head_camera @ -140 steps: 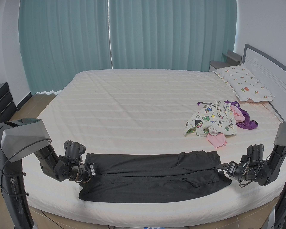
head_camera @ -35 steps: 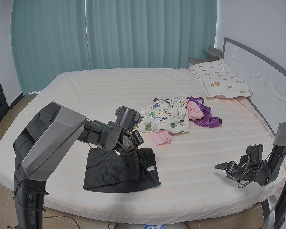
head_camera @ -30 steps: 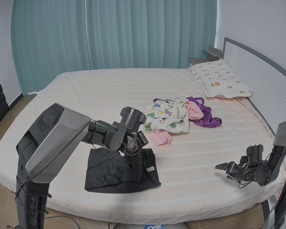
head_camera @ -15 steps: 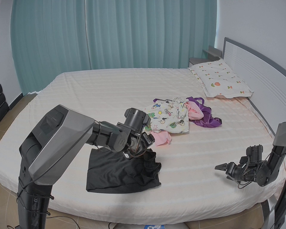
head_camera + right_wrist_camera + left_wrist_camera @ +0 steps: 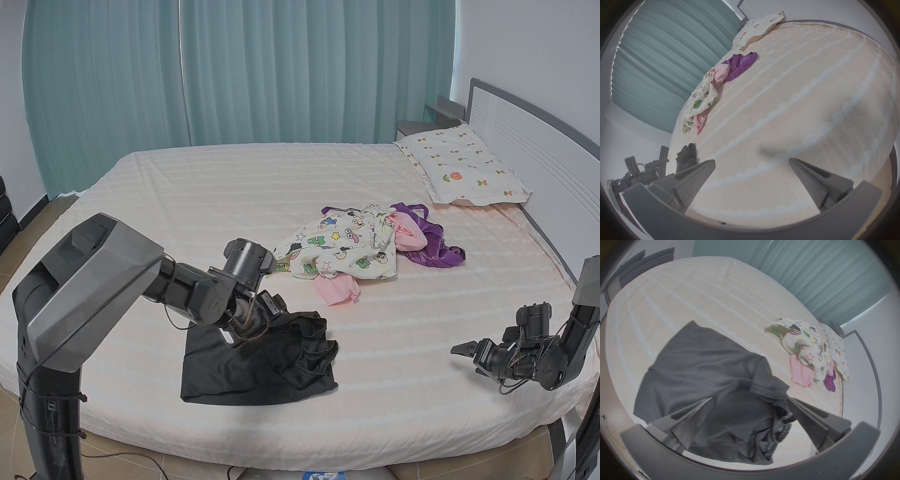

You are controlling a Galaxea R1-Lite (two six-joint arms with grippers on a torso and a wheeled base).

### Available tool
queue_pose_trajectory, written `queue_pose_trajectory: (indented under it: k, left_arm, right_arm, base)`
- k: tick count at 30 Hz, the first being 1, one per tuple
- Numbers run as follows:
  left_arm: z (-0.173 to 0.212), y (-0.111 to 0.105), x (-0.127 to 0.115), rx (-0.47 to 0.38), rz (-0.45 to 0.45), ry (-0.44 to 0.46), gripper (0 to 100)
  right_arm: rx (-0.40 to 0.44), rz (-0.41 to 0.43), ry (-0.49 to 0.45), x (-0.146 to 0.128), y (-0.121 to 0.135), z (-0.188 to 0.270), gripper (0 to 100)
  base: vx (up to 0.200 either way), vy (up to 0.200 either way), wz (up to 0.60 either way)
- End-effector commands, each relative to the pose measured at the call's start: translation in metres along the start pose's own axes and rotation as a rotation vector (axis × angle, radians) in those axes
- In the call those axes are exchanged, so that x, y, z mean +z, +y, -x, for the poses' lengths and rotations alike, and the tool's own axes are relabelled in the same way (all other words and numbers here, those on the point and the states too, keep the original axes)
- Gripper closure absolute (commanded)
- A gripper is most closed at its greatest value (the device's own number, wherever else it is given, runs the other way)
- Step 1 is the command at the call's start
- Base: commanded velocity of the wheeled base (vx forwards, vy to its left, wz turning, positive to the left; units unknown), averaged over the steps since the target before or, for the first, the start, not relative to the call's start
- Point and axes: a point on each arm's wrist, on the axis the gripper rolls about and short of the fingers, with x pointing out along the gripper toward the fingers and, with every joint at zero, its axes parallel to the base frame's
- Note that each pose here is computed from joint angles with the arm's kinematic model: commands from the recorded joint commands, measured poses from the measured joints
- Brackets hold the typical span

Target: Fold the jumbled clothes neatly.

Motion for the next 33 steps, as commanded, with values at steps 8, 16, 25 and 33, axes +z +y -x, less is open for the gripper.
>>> queue_pose_trajectory:
  k: [8,16,25,33]
  left_arm:
    - [0.034,0.058,0.016,-0.025,0.1,-0.061,0]
    - [0.034,0.064,0.022,-0.027,0.162,-0.071,0]
    - [0.034,0.077,0.028,-0.048,0.244,-0.012,0]
    - [0.031,0.092,0.032,-0.089,0.279,-0.032,0]
  right_arm:
    - [0.063,0.145,-0.055,-0.011,0.059,-0.017,0]
    - [0.134,0.244,-0.067,-0.032,0.106,-0.04,0]
    - [0.218,0.309,-0.039,-0.055,0.14,-0.054,0]
    - [0.23,0.353,-0.033,-0.069,0.157,-0.064,0]
  base:
    - [-0.025,0.0,0.0]
    - [0.0,0.0,0.0]
    - [0.0,0.2,0.0]
    - [0.0,0.2,0.0]
